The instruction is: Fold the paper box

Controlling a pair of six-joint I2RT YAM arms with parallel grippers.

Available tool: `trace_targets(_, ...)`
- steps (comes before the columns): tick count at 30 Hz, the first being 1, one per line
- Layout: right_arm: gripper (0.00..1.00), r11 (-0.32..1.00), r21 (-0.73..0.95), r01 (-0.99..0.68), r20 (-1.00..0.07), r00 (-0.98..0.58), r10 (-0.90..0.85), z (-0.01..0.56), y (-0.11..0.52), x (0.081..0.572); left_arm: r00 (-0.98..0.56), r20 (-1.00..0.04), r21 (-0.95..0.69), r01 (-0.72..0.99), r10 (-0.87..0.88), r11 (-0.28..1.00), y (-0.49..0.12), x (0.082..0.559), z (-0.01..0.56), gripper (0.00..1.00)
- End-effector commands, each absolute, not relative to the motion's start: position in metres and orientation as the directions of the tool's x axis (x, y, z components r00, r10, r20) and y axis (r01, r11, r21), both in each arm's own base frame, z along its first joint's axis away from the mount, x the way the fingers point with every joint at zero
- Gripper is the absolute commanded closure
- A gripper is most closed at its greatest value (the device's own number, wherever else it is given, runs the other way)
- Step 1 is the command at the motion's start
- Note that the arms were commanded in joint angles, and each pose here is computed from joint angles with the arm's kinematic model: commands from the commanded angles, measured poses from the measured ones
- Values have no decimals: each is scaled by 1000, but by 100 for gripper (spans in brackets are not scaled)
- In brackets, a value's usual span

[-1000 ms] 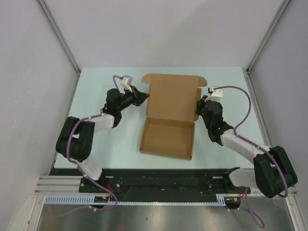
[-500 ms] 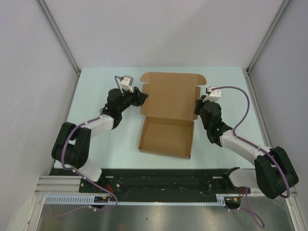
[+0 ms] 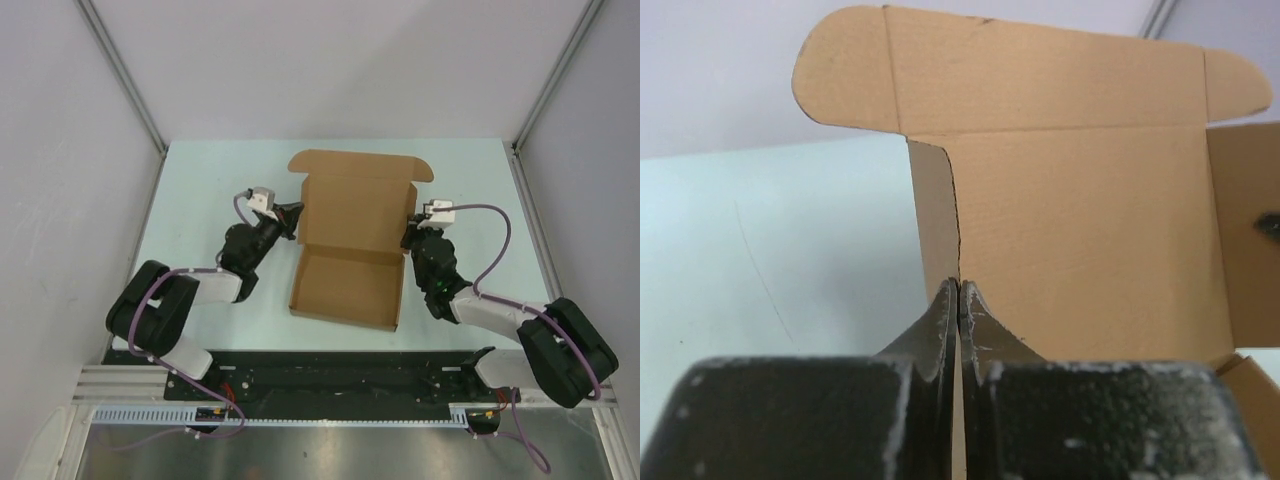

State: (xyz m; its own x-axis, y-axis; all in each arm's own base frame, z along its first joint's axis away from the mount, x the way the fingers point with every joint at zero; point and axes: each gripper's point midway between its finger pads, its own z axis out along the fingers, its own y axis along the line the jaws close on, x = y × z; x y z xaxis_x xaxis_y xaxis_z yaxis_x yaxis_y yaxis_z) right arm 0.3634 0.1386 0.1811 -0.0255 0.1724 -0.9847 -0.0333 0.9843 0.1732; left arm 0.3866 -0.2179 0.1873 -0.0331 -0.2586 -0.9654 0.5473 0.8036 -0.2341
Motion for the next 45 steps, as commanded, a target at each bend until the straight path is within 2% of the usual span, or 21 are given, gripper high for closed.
trace_targets(1,100,979,200,-48,-970,132,205,210,151,359,249,-881,-194,586,-402,787,-220,363,251,100)
trace_targets(3,100,980,196,-44,-967,156,200,208,156,358,322,-849,-192,549,-419,813,-211,356,260,100)
trace_targets(12,100,993,99,-66,-975,193,110,184,192,340,341,-894,-75,527,-292,847,-243,331,235,100)
trace_targets(17,100,992,109,-63,-978,174,118,176,193,327,353,-910,-21,489,-219,872,-244,322,225,100)
trace_targets(43,100,989,138,-53,-988,61,141,124,185,268,179,-966,-91,446,-188,891,-225,279,163,100)
trace_targets(45,94,991,125,-53,-990,65,129,126,187,266,177,-966,-90,448,-187,889,-226,276,163,100)
